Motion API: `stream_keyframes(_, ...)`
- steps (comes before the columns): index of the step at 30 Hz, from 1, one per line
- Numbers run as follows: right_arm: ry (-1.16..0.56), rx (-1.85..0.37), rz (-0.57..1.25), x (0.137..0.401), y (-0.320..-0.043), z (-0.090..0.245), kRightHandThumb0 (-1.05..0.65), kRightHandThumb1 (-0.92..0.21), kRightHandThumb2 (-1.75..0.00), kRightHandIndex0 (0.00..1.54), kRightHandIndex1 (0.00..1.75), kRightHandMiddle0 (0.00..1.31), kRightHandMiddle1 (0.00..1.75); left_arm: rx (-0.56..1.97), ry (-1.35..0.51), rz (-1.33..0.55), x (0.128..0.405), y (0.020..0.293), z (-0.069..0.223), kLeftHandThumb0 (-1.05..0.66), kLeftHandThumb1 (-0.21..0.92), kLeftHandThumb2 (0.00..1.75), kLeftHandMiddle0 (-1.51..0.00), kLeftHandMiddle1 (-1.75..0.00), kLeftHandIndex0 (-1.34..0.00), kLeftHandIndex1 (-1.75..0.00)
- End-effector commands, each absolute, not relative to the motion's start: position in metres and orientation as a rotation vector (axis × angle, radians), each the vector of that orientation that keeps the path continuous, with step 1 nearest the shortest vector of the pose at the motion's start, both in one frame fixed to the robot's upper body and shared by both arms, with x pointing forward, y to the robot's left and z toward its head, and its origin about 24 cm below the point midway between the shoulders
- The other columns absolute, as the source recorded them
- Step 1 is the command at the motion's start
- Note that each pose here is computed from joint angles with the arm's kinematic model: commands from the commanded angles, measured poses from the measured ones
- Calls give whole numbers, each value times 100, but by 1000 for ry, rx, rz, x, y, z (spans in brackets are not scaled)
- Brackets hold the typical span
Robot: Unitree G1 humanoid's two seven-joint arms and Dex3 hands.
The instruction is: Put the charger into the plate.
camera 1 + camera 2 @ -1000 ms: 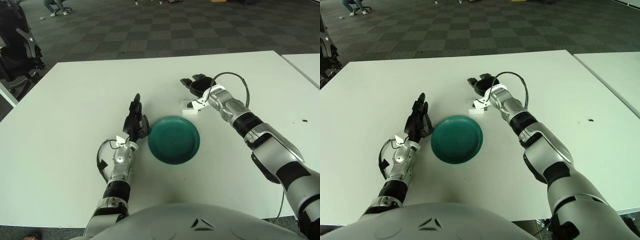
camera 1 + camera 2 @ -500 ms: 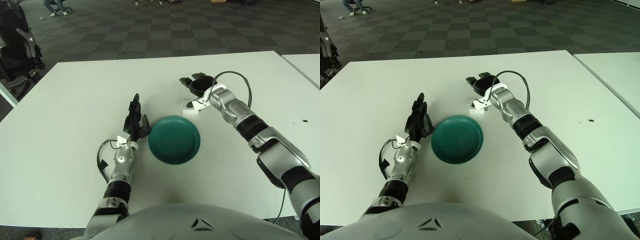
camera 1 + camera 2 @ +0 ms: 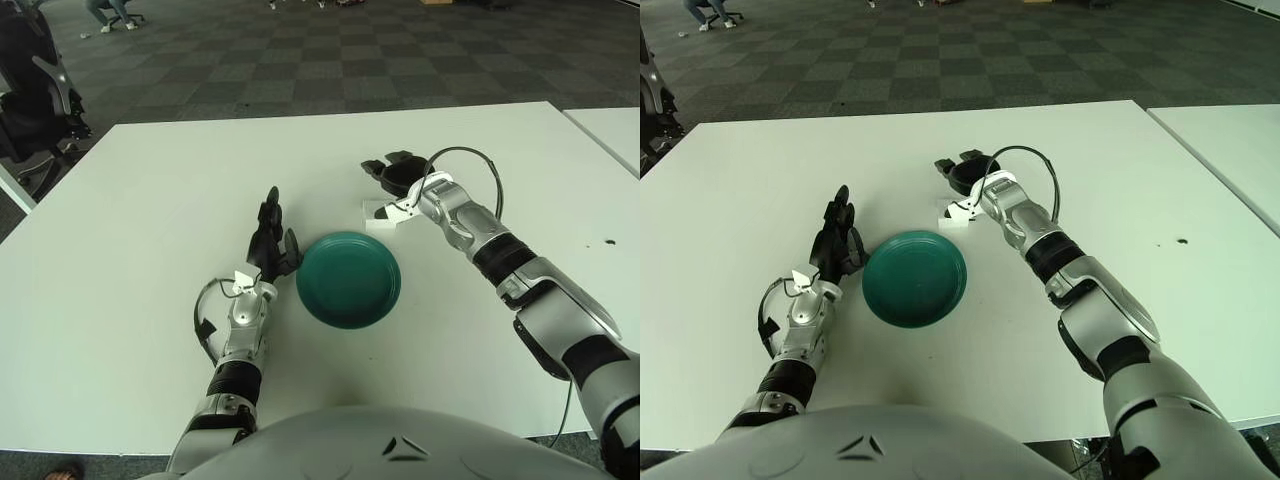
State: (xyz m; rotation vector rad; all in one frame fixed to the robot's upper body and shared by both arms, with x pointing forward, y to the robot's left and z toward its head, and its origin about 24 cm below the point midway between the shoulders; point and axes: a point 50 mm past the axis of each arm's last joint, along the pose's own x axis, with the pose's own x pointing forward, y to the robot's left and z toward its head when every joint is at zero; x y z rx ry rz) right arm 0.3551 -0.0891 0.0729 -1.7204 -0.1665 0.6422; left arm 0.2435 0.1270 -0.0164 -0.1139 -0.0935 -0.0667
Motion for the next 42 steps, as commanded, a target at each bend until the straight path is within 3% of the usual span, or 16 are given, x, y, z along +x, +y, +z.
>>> stream_keyframes(1,-147,-1712,646,354,-89,65,-103,-92,-64,8,0,0,13,-198,163,-26,194,121,-70,-99,92,110,0,0,0,-15)
stream_keyframes(20,-62,-1671,600,355,-89,41,-98,-92,-59,9,0,0,4,-282,176,-27,192,125,-75,-97,92,114,-1,0,0,-19)
stream_keyframes(42,20,-1483,409,351,-85,14,-99,-92,-46,9,0,0,16,-224,167,-50,194,121,-72,-92,92,118,-2,0,0,-16)
